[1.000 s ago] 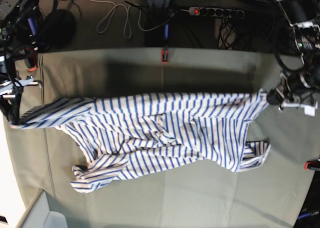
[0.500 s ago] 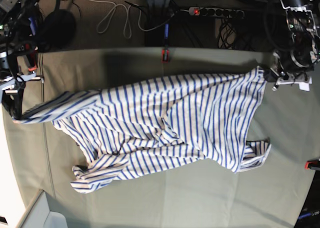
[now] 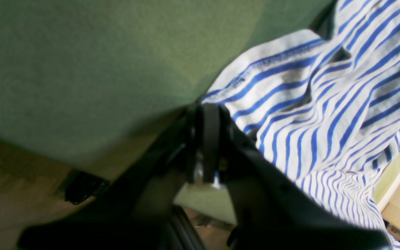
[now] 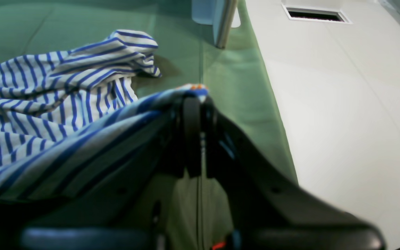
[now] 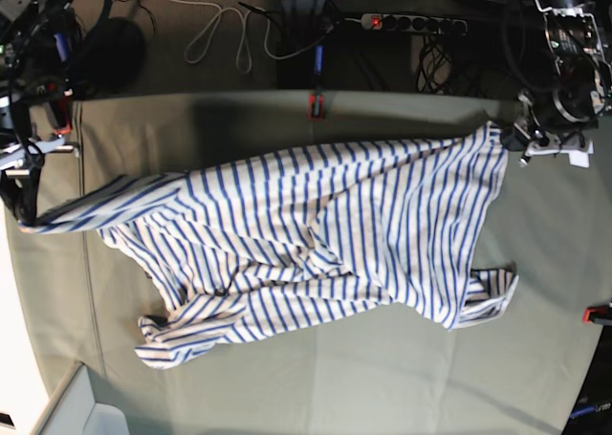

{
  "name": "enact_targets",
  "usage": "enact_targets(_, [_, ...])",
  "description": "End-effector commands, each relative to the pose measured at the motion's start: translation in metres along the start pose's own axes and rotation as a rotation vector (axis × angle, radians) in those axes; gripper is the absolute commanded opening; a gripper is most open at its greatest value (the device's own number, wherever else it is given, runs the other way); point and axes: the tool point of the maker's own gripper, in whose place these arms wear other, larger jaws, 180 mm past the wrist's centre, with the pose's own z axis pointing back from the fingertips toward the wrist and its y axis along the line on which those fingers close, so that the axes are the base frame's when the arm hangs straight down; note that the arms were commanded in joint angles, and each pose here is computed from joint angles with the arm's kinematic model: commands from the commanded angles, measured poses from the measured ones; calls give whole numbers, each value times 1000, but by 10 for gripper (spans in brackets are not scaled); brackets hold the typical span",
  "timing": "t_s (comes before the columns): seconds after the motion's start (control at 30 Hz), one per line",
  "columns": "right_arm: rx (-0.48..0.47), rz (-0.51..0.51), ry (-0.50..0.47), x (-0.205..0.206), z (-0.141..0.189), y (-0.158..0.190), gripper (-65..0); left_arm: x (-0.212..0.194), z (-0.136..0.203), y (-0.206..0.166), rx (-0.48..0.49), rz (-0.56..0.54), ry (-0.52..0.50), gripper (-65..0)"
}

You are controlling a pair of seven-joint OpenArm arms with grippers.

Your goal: Layout the t-shirt on the table in an organized manner, then fold the t-shirt properly

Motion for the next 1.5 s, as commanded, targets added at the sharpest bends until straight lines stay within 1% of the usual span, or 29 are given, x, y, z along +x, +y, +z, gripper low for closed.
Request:
enact_targets(0.0, [8,8,-63,17,1,-1,-650,11,5,-3,-4,-9,-21,-589])
enact_targets(0.07, [8,8,-63,17,1,-1,-650,11,5,-3,-4,-9,-21,-491])
enact_targets(0.1, [8,8,-63,17,1,-1,-650,11,5,-3,-4,-9,-21,-431])
enact_targets(0.17, [10,8,-63,17,1,0,-650,11,5,-5,-12,-6,-19,-342])
enact_targets(0.23, [11,8,-63,17,0,0,-650,7,9,-16,-57,2,5,-310])
enact_targets(0.3, [11,8,-63,17,0,0,-650,7,17,-36,-126,-6,23,-310])
enact_targets(0.33, [13,8,-64,17,0,1,-650,6,22,-41,-144,-10,25,-310])
enact_targets(0.43, [13,8,-62,17,0,1,-650,14,37,-70,-215,-59,-22,-309])
enact_targets(0.5, [14,8,-62,17,0,1,-650,15,39,-83,-240,-75,-36,-309])
enact_targets(0.57, [14,8,-58,16,0,1,-650,12,33,-97,-278,-57,-37,-309])
enact_targets(0.6, [14,8,-58,16,0,1,-650,13,30,-102,-277,-61,-44,-309])
enact_targets(0.73, [15,8,-58,16,-1,2,-650,6,11,-104,-197,-106,-59,-309])
enact_targets(0.8, [15,8,-58,16,-1,2,-650,0,4,-103,-149,-135,-63,-309])
enact_targets(0.93, [15,8,-58,16,-1,2,-650,-10,-4,-96,-82,-165,-60,-309])
enact_targets(1.03, [15,8,-58,16,-1,2,-650,-5,-6,-101,-68,-189,-72,-309])
enact_targets(1.47, [15,8,-56,16,-1,2,-650,-10,-30,-99,-59,-137,-10,-313])
